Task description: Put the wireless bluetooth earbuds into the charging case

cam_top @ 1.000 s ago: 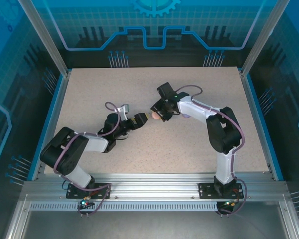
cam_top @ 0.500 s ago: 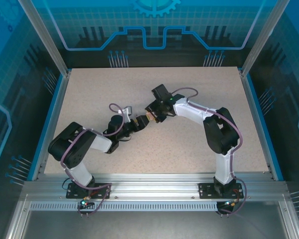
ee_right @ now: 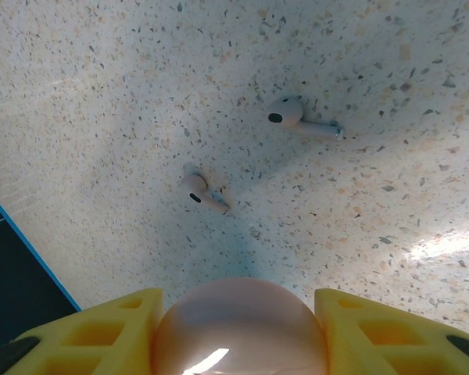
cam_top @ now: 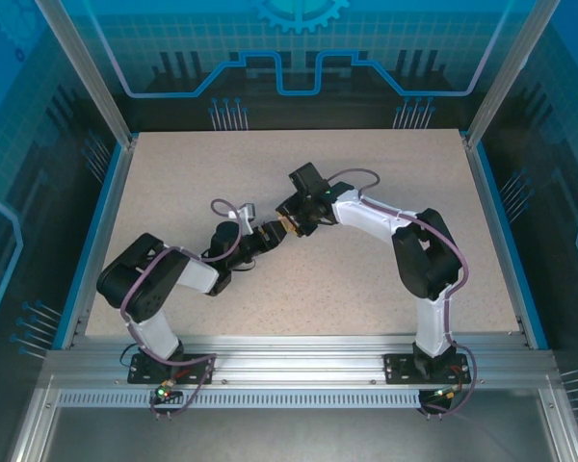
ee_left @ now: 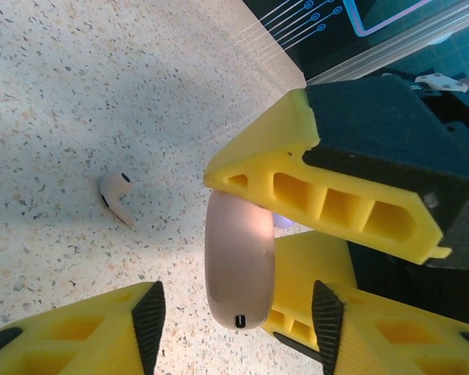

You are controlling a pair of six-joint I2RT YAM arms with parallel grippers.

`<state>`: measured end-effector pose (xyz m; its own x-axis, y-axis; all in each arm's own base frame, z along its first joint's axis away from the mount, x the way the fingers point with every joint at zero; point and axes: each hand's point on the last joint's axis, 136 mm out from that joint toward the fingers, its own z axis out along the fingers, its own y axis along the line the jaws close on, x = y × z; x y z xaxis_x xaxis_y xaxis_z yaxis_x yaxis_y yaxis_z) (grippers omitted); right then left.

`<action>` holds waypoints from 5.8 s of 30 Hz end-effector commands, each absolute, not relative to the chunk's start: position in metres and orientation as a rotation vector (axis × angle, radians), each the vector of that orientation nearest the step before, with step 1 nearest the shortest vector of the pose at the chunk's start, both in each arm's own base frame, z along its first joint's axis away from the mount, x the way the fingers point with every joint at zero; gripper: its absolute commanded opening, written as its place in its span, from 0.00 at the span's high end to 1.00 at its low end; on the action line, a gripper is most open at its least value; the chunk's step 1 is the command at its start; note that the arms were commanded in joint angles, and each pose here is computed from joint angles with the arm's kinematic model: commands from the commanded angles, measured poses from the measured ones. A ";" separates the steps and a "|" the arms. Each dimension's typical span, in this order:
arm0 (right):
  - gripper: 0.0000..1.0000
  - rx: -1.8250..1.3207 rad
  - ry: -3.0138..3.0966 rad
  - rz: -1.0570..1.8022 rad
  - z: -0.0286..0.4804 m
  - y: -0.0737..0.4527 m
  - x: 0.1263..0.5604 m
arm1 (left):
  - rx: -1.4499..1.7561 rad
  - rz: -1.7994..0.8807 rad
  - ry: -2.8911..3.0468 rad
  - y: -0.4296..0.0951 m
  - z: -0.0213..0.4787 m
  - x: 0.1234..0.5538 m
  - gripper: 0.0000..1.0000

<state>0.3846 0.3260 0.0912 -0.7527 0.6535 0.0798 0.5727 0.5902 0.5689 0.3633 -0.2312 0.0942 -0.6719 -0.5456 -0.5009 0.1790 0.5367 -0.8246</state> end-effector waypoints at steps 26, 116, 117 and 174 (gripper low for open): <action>0.52 1.036 2.662 0.936 0.099 0.336 0.381 | -0.278 -1.192 1.930 -0.238 0.109 0.380 0.77; 0.36 -0.179 2.230 1.185 0.170 0.216 0.315 | 0.384 -1.520 2.001 -0.300 0.208 0.319 1.00; 0.37 -0.187 2.227 1.191 0.171 0.219 0.315 | 0.383 -1.519 2.001 -0.300 0.208 0.320 1.00; 1.00 -0.230 2.148 1.369 0.194 0.241 0.336 | 0.371 -1.597 1.918 -0.305 0.225 0.319 1.00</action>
